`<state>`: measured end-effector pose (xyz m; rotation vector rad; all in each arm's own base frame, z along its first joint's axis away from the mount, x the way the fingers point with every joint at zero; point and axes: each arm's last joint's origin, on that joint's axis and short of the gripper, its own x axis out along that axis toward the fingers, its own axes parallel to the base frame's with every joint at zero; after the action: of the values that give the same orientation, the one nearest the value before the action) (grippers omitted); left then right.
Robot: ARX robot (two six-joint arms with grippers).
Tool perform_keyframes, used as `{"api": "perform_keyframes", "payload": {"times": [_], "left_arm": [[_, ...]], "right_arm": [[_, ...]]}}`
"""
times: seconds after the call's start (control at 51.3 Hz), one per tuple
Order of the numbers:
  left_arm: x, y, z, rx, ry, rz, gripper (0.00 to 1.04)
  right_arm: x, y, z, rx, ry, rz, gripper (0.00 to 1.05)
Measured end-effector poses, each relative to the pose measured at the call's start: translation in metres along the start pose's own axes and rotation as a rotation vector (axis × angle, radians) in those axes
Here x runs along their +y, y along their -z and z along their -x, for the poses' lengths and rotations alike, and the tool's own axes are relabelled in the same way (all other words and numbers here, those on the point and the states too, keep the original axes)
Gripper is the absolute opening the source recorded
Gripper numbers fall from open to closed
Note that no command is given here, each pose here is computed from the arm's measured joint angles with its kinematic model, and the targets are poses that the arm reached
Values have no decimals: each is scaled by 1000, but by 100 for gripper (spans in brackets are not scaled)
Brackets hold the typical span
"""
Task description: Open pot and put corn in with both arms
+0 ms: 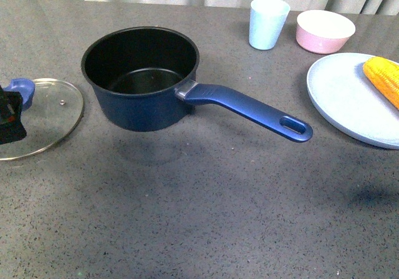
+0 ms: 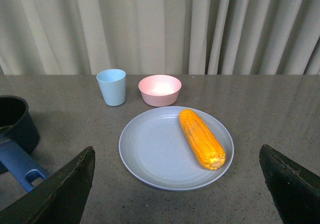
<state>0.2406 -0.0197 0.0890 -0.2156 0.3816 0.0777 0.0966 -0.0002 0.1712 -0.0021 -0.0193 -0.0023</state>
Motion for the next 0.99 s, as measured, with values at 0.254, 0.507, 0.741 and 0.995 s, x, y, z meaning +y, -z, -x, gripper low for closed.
{"api": "perform_keyframes", "payload": {"times": [0.254, 0.507, 0.741, 0.995], "left_arm": [[1, -12, 28, -134, 71, -11, 77], [12, -25, 65, -345, 100, -166, 37], [16, -27, 87, -357, 82, -199, 2], [15, -36, 104, -386, 84, -203, 2]], "right_arm": [[0, 0, 0, -1, -1, 0, 96], [0, 0, 0, 0, 0, 0, 96], [0, 0, 0, 0, -1, 0, 96], [0, 0, 0, 0, 0, 0, 96]]}}
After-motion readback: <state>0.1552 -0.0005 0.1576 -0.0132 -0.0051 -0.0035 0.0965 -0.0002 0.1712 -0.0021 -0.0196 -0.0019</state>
